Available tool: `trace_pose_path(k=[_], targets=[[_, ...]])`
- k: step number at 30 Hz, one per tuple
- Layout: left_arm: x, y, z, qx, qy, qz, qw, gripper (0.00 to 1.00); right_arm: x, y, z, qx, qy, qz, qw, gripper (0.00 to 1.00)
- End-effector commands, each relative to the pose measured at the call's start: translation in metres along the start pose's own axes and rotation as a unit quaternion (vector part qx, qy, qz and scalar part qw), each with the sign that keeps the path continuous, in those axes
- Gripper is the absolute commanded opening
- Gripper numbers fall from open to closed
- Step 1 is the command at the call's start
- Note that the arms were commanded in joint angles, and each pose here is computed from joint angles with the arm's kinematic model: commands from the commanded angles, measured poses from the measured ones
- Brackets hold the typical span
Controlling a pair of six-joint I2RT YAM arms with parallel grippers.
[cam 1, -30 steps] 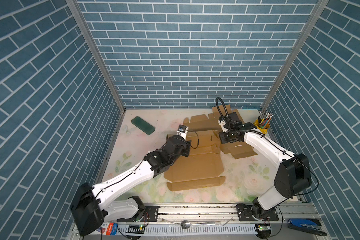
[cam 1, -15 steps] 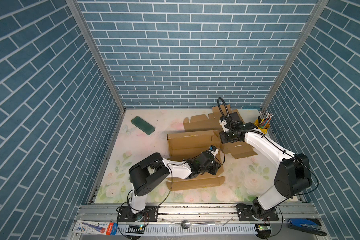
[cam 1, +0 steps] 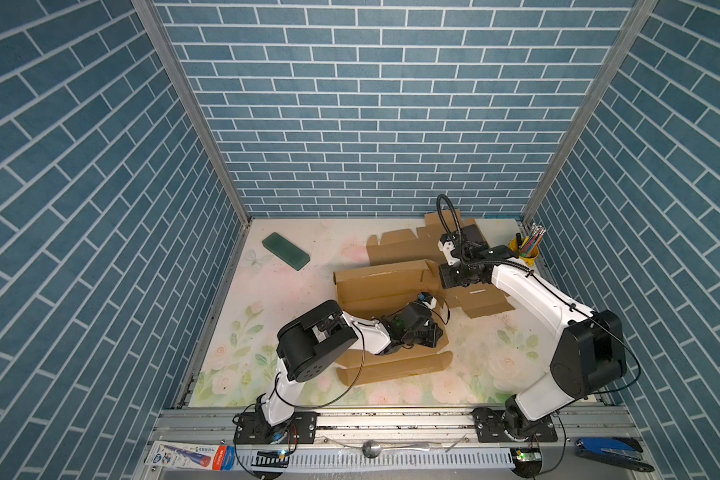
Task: Fold the paper box
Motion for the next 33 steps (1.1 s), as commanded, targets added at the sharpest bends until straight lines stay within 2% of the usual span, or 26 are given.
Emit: trace_pose_path(k=[1,5,10,15,19,24,29,33], targets=[[-0.004,0.002,0.019,0.028,-0.013,0.004,1.000,0.20,-0.017,-0.009,0.006,0.020,0.042,0.014,0.999,0.00],[-0.003,0.002,0.018,0.023,-0.013,0.001,1.000,0.20,-0.026,-0.002,0.014,0.012,0.060,0.008,0.998,0.00],[-0.002,-0.001,0.016,0.017,-0.011,-0.002,1.000,0.21,-0.039,0.013,0.017,-0.030,0.052,0.005,0.998,0.00],[0.012,-0.022,0.003,0.008,0.013,-0.013,1.000,0.28,-0.046,0.019,0.013,-0.055,0.040,0.019,0.997,0.00],[0.025,-0.059,-0.007,0.015,0.047,-0.029,0.998,0.38,-0.047,0.021,0.011,-0.062,0.039,0.022,0.997,0.00],[0.035,-0.117,-0.005,0.044,0.092,-0.037,0.994,0.42,-0.046,0.020,0.011,-0.064,0.039,0.019,0.997,0.00],[0.052,-0.193,0.017,0.104,0.099,-0.056,0.988,0.42,-0.045,0.019,0.011,-0.065,0.039,0.018,0.997,0.00],[0.056,-0.238,0.034,0.172,0.104,-0.053,0.978,0.46,-0.044,0.020,0.011,-0.065,0.039,0.016,0.997,0.00]])
Point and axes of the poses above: each gripper's point midway between its finger pads, its own y axis out along the fingers, its own z axis along the line the jaws close on, x = y × z, the point moved 8 cm from there along -y, back along the fingers, and after that the axes turned 9 degrees about -y, right-handed, at the moved point
